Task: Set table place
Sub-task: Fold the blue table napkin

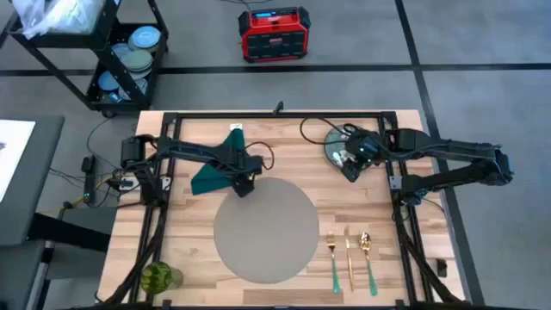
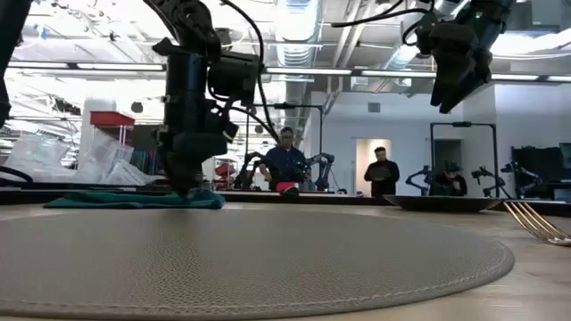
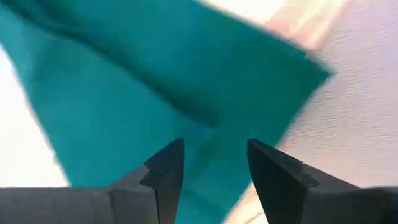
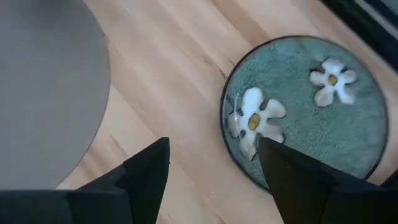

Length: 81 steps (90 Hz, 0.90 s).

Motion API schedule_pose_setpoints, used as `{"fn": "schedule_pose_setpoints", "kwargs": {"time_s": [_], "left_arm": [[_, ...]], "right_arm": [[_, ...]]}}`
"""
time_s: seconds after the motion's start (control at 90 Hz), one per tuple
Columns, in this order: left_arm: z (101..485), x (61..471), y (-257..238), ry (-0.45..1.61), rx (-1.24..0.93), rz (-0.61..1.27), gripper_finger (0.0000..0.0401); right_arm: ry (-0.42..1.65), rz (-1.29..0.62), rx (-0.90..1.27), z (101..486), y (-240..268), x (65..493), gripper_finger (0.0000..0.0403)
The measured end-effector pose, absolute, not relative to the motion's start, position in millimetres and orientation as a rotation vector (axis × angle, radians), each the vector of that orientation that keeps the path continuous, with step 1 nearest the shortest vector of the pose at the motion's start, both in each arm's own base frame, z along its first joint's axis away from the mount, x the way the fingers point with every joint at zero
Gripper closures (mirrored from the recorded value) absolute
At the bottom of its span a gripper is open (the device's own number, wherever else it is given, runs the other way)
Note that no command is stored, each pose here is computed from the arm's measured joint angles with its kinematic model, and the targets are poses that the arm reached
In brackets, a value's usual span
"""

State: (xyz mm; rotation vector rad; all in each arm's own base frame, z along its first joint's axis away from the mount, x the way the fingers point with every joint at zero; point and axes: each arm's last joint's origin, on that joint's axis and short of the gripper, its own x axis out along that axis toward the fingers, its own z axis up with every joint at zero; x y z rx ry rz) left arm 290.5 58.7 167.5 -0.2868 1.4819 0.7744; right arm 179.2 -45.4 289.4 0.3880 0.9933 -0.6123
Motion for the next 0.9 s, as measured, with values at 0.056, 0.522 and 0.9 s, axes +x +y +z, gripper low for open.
{"fn": "schedule_pose_setpoints", "kwargs": {"time_s": [0.056, 0.522, 0.9], "left_arm": [[168, 290, 59, 1.485, -0.276, 0.783, 0.0239], [165, 297, 61, 1.440, -0.250, 0.753, 0.0239], [147, 282, 56, 1.541, -0.243, 0.744, 0.0239]], "right_arm": [[0.999, -0.610, 0.389, 289, -45, 179, 0.0168], [1.027, -0.613, 0.388, 288, -45, 177, 0.0168], [1.064, -0.606, 0.367, 287, -44, 174, 0.0168]]}}
